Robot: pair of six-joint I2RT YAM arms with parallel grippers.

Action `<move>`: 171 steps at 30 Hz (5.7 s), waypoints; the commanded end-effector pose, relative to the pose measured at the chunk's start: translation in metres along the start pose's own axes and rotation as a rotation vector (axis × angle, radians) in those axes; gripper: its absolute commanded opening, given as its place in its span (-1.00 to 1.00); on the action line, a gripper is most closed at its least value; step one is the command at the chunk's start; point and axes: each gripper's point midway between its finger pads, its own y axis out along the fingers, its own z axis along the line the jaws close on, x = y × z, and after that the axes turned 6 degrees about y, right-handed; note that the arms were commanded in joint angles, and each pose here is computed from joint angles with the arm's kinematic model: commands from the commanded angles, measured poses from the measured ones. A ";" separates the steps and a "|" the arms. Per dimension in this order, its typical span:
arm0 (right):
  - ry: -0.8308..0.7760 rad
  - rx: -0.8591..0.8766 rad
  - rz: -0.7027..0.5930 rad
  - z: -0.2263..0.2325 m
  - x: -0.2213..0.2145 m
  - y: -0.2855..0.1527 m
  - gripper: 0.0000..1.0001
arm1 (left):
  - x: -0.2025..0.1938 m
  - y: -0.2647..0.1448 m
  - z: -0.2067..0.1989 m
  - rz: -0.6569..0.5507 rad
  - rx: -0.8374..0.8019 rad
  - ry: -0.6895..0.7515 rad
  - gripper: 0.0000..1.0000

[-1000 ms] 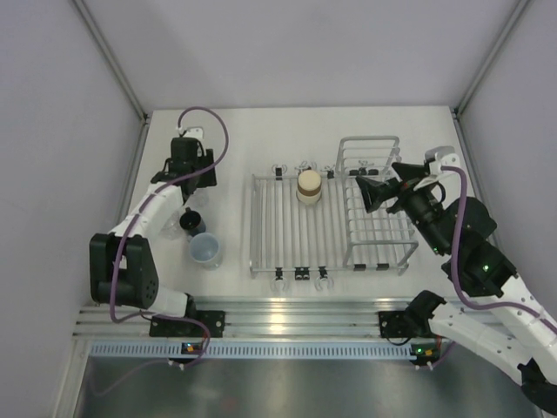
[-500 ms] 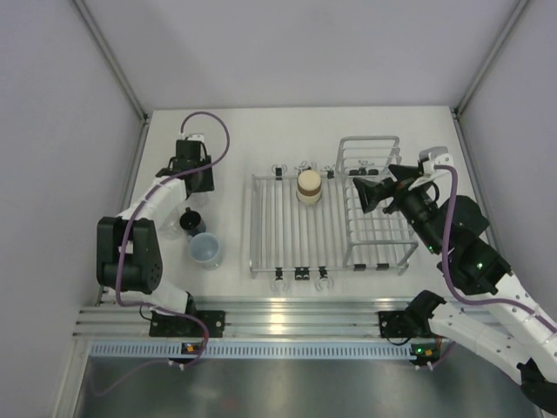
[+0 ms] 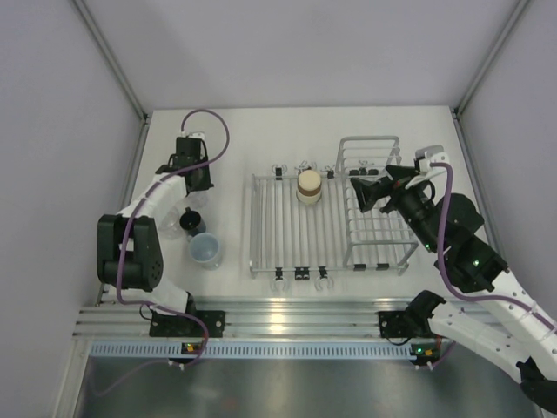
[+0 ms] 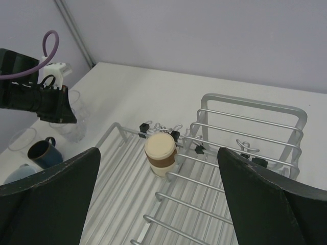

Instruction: Load the cups into the dish rack

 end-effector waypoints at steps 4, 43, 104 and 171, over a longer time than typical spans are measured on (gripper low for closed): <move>0.030 0.004 -0.042 0.001 0.010 0.003 0.96 | 0.012 0.000 -0.007 -0.005 -0.045 -0.011 -1.00; 0.280 0.626 -0.074 0.132 0.026 0.077 0.97 | 0.098 -0.361 -0.138 -0.845 -1.557 -0.117 -1.00; 0.447 0.955 -0.116 0.206 0.028 0.099 -0.80 | 0.090 -0.389 -0.142 -0.871 -1.663 -0.199 -1.00; -0.341 0.000 0.651 0.108 -0.191 0.202 -1.00 | 0.078 -0.196 -0.008 -0.613 -0.156 -0.056 0.16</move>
